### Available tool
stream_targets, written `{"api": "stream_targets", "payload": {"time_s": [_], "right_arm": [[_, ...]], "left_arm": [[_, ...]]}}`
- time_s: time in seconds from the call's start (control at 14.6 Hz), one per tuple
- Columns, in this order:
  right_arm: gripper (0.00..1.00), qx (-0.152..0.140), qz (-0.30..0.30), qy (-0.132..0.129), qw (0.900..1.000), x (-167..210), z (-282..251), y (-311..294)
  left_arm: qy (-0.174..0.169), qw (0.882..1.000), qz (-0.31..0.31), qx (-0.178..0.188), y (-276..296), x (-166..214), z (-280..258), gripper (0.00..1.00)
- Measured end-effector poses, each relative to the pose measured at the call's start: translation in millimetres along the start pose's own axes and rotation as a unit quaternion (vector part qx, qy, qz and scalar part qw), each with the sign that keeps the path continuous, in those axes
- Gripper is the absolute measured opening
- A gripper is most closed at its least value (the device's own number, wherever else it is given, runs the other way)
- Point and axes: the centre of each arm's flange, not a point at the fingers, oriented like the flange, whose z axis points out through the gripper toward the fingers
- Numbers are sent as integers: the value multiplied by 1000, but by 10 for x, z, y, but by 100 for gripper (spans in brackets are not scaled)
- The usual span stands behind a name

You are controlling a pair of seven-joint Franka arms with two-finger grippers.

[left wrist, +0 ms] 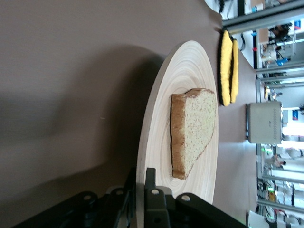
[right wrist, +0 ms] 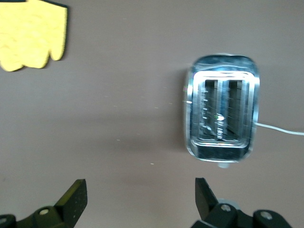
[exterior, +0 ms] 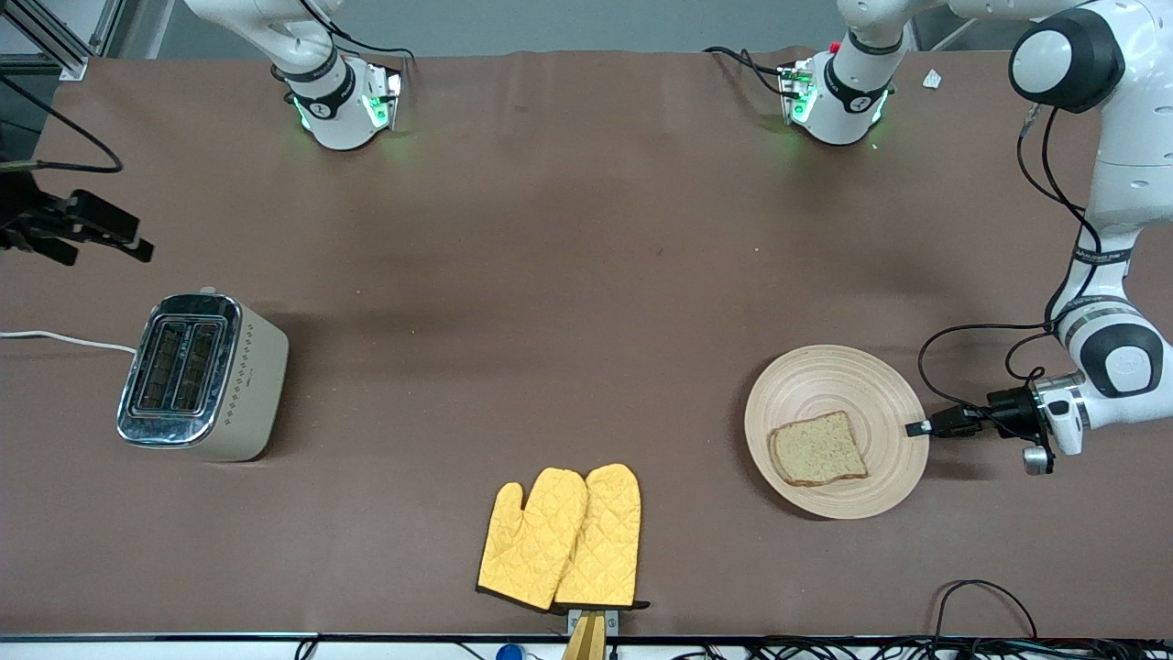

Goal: Move plate and put bread in toaster
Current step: 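Reach the left gripper to the rim of the wooden plate, then slide the plate toward the toaster with the left gripper while the right gripper approaches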

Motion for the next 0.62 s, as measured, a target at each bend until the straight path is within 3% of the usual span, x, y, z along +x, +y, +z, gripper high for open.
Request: {"api": "stream_targets", "payload": {"time_s": [0.41,0.62], "right_arm": [[100,2,13,3,1000,446,818,-730],[100,-4,5,-10,1000,665,1373,-891]], "left_arm": [[-59,993,60,-85,759,131,777,9],[-107,985,84,-105,1248,122,1453,9]]}}
